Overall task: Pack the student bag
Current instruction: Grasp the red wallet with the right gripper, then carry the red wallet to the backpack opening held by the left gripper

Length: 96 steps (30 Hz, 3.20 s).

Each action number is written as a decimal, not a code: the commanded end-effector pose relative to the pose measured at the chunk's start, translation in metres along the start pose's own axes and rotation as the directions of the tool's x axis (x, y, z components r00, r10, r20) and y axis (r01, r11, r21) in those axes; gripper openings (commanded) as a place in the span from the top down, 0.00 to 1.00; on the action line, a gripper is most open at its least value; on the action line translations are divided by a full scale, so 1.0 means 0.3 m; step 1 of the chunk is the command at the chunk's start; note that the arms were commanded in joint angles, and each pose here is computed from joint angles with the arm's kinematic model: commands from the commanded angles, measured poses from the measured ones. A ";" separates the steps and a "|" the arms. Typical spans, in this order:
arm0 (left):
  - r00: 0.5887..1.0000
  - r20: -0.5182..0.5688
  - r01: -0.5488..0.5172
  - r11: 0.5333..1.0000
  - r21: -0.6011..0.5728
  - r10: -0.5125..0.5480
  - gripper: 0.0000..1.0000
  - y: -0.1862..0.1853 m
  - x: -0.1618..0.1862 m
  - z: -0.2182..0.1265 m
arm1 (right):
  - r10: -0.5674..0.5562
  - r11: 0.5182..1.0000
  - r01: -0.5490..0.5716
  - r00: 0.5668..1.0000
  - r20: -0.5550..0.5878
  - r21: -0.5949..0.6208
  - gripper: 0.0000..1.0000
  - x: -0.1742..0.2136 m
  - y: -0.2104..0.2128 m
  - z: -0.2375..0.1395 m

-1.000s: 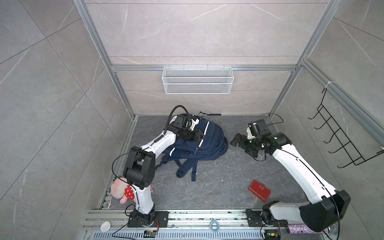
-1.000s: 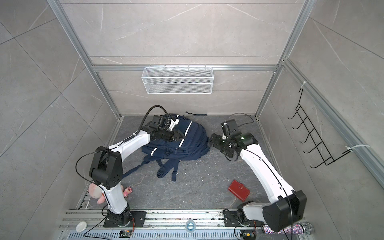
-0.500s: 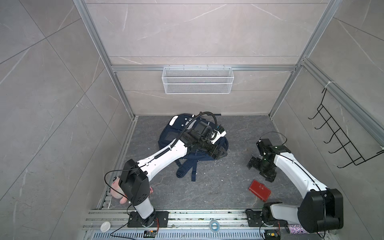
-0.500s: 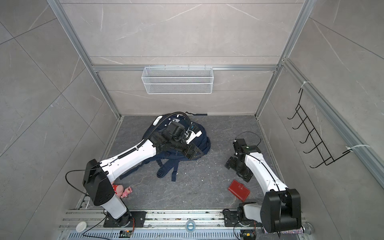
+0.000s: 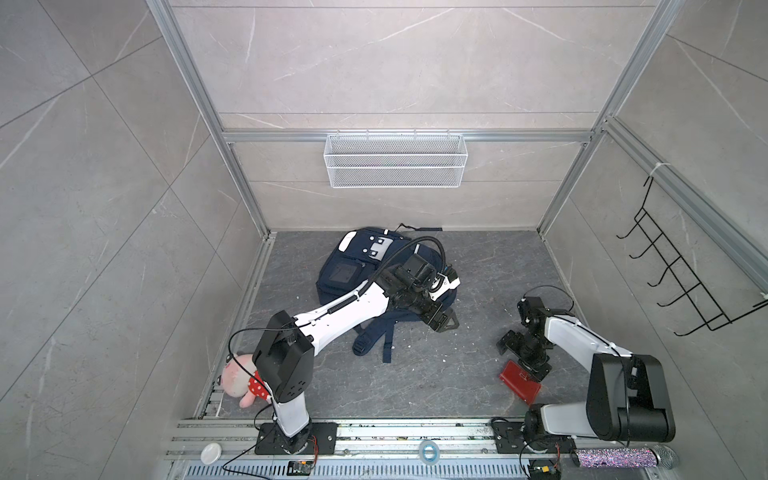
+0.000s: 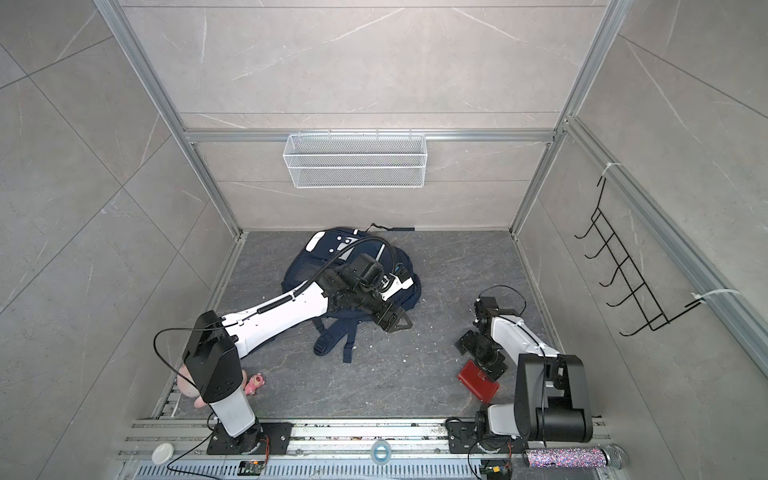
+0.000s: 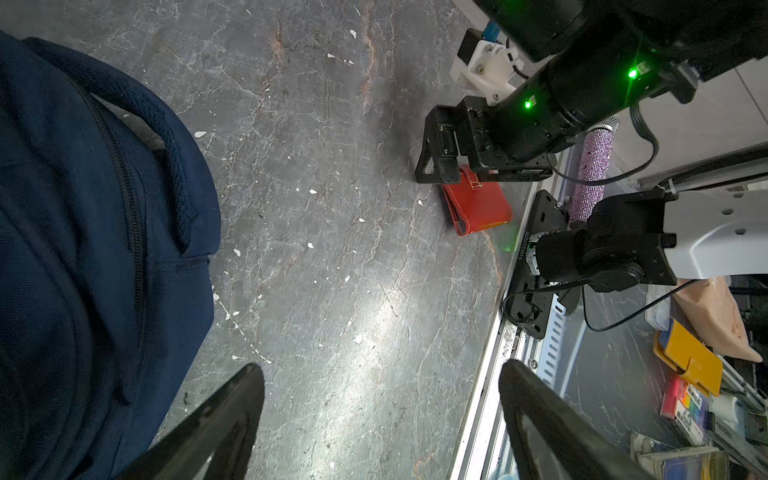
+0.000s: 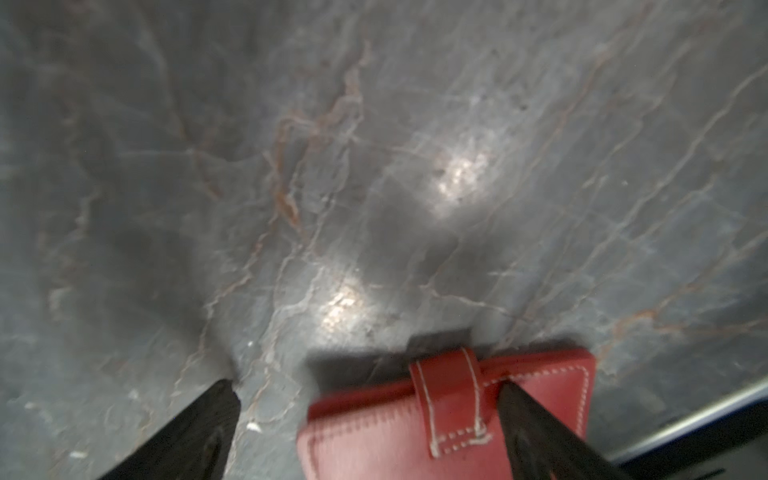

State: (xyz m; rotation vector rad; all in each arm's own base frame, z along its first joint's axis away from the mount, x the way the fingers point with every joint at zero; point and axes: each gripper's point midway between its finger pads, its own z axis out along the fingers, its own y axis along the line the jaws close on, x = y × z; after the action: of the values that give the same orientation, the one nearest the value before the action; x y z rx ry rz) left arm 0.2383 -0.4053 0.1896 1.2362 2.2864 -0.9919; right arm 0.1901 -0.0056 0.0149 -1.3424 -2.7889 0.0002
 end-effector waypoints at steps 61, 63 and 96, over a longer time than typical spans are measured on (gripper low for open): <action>0.721 0.416 0.569 0.816 0.103 -0.555 0.31 0.684 -0.113 -0.371 | -0.317 0.535 0.330 0.932 0.177 -0.778 0.28 0.221 1.491 -0.515; 0.726 0.416 0.558 0.822 0.110 -0.548 0.31 0.679 -0.121 -0.374 | -0.332 0.523 0.346 0.924 0.188 -0.779 0.26 0.224 1.503 -0.528; 0.622 0.322 0.736 0.673 0.070 -0.714 0.52 0.865 0.010 -0.173 | -0.268 0.533 0.301 0.946 0.180 -0.791 0.07 0.150 1.111 -0.544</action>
State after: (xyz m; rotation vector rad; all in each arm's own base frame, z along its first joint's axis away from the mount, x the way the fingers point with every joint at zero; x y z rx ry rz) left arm 0.4564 -0.2707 0.1394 0.0459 2.4647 -1.2438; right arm 0.4474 0.2422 0.1579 -0.9129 -3.0798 -1.4014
